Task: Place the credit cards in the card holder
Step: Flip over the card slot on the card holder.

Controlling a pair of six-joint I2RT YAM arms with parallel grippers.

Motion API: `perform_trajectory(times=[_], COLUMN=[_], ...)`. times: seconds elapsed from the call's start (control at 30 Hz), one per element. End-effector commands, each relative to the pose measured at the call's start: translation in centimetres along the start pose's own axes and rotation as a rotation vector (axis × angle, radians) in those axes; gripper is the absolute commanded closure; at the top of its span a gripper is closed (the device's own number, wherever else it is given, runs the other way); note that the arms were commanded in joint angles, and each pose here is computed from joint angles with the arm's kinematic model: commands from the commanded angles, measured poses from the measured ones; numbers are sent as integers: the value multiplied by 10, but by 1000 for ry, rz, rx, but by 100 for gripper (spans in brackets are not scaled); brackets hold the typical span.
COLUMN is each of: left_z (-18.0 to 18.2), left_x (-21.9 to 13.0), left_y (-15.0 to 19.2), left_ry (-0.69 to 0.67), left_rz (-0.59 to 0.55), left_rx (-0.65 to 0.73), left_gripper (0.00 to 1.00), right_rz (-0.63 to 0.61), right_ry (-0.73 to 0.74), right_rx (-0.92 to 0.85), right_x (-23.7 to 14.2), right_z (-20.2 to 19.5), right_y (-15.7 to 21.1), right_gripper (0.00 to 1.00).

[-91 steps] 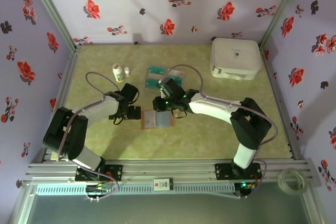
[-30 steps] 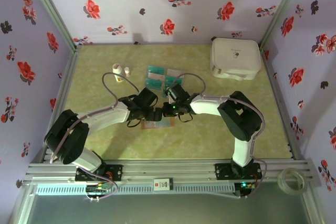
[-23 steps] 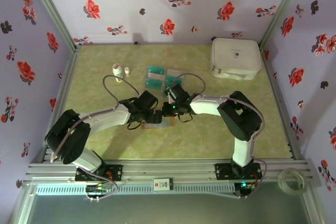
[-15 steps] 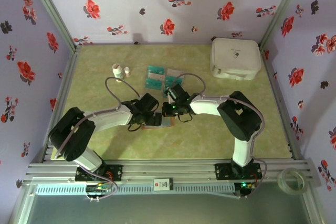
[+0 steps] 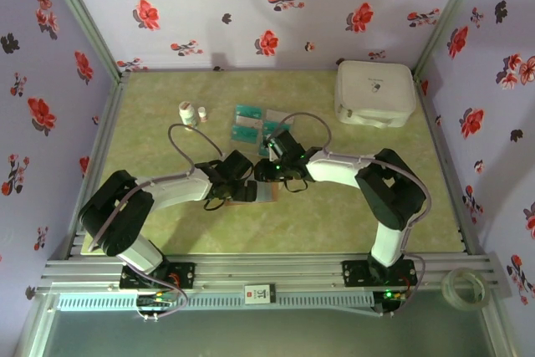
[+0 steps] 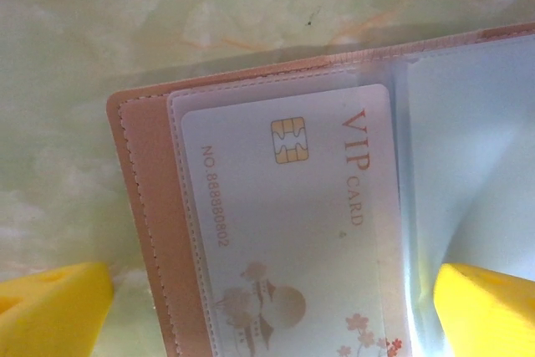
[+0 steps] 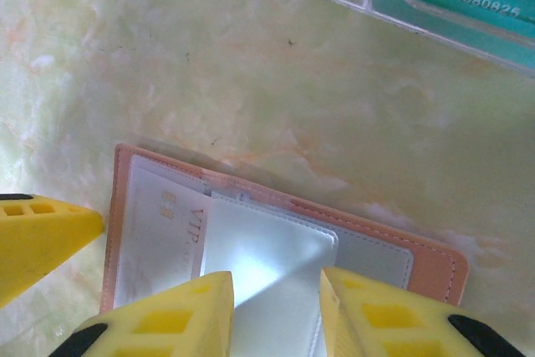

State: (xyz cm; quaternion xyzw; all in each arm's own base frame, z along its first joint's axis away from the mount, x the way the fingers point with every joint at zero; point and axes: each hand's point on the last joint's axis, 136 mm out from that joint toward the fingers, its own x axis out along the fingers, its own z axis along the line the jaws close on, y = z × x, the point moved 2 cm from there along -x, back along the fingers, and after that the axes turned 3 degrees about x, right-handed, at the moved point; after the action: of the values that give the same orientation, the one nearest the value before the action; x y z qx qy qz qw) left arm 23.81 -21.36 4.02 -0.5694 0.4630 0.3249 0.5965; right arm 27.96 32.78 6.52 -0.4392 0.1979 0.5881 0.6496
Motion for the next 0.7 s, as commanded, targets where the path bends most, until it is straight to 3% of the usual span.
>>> perform_trajectory(times=[0.0, 0.67], left_z=[8, 6], left_x=[4, -2], left_y=[10, 4], left_ry=[-37, -25], left_rz=[15, -11], left_rx=[-7, -3], left_gripper=[0, 0], right_rz=[9, 62], right_ry=[27, -101], right_rx=[26, 55], right_x=[0, 12], right_z=[-10, 14], right_y=[7, 15], right_gripper=[67, 67])
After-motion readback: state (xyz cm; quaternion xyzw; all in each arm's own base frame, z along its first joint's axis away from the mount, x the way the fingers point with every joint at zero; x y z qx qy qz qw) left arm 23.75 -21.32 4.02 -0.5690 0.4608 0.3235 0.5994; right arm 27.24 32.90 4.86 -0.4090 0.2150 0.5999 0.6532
